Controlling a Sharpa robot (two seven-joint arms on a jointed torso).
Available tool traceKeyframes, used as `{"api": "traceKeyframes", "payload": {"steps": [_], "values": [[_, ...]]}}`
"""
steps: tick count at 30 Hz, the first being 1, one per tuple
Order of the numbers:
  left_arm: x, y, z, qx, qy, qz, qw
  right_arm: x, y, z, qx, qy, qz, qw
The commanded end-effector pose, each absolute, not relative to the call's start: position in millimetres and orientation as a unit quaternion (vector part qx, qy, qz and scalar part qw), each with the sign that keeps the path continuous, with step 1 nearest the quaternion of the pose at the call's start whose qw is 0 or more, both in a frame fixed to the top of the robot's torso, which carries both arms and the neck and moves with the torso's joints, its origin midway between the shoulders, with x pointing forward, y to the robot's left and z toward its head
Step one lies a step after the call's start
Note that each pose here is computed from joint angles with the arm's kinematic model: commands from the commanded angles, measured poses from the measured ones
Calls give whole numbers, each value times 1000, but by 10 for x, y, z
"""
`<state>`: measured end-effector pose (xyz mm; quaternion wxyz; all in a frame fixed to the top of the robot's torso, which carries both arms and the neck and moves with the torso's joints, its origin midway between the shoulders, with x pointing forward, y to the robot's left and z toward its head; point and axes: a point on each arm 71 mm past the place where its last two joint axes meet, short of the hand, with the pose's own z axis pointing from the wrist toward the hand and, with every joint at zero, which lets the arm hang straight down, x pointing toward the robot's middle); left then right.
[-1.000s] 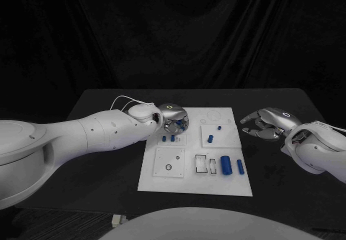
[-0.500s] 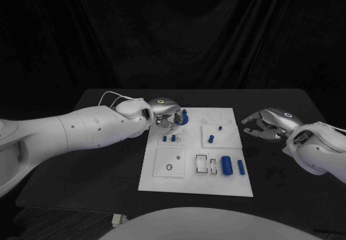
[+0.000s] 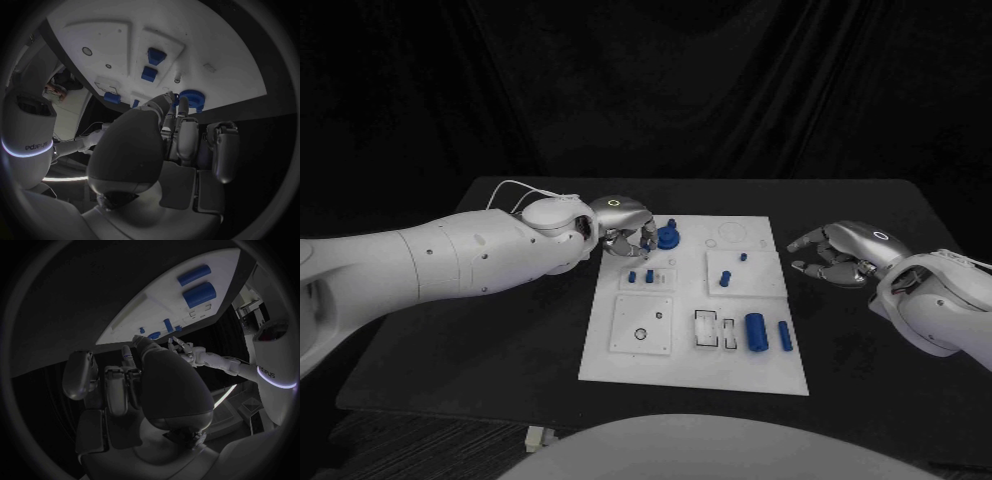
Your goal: Assemble the parts on the task board
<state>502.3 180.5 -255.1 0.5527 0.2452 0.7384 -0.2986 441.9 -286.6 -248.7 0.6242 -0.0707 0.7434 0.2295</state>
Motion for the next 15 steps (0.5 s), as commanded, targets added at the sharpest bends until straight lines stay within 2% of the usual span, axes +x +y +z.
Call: {"api": "traceKeyframes", "payload": {"steps": [1, 15], "values": [[5005, 1801, -2591, 246, 744, -299, 544, 4411, -2880, -2500, -68, 745, 227, 623], [5020, 1812, -2669, 240, 749, -292, 544, 4397, -2884, -2513, -68, 746, 228, 622]]}}
